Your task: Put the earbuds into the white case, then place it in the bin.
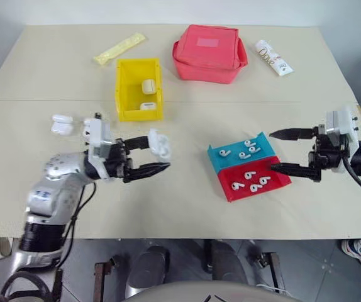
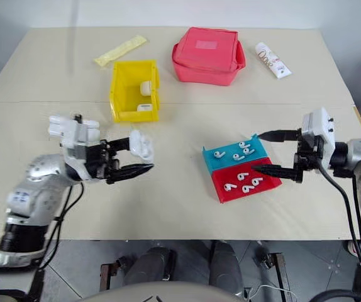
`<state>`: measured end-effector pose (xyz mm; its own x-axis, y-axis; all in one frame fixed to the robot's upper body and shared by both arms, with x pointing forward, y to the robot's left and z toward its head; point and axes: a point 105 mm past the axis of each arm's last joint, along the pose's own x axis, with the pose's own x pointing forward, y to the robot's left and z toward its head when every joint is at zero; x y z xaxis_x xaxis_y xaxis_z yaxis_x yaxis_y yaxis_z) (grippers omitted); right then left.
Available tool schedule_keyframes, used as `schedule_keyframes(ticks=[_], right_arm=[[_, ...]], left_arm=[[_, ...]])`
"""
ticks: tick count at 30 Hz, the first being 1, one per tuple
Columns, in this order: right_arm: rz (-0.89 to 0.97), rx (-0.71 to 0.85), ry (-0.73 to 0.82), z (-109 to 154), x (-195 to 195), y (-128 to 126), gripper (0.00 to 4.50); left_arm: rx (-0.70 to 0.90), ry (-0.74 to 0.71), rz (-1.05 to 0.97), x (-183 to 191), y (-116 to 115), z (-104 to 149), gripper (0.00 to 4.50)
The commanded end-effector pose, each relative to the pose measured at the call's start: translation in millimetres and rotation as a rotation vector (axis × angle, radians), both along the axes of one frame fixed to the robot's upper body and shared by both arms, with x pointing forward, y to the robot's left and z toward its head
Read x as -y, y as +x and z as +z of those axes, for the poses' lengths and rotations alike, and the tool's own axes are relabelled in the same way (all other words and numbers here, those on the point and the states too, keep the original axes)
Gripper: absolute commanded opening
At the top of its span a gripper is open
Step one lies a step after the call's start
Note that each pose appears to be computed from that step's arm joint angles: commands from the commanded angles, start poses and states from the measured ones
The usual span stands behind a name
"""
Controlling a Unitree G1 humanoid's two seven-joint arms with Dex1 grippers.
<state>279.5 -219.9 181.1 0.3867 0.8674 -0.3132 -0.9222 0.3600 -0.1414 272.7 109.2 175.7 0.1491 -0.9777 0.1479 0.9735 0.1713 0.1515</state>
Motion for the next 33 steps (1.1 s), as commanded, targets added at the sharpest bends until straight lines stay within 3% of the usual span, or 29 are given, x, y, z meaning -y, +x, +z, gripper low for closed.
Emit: schedule_keyframes(ticks=[1, 7, 11, 15, 22, 24, 33], right_arm=[[-0.069, 0.015, -0.067, 8.5, 2.6, -11.5, 4.50], [-0.150, -0.093, -0.144, -0.7, -3.2, -31.7, 4.50], [-0.208, -0.081, -0.264, -12.2, -1.9, -32.7, 4.50], [-0.200, -0.098, -0.385, -22.4, -9.8, -36.8, 3.69], [-0.161, -0.080, -0.491, -21.6, -22.5, -34.4, 3.69], [-0.140, -0.074, -0.511, -21.7, -25.9, -34.3, 3.13], [-0.115, -0.125, -0.599, -33.3, -31.9, -36.9, 3.13]], left_arm=[[0.115, 0.017, -0.035, 10.9, 5.4, -3.2, 2.77], [0.172, 0.039, -0.143, 24.4, 1.6, -19.0, 2.77], [0.186, 0.038, -0.132, 30.0, 5.6, -19.2, 2.77], [0.193, 0.019, -0.123, 35.4, 7.0, -17.3, 2.77], [0.194, -0.001, -0.136, 44.1, -1.8, -16.7, 2.77], [0.191, -0.006, -0.140, 46.2, -4.4, -17.6, 2.77], [0.176, -0.018, -0.142, 50.9, -11.1, -21.9, 2.77]])
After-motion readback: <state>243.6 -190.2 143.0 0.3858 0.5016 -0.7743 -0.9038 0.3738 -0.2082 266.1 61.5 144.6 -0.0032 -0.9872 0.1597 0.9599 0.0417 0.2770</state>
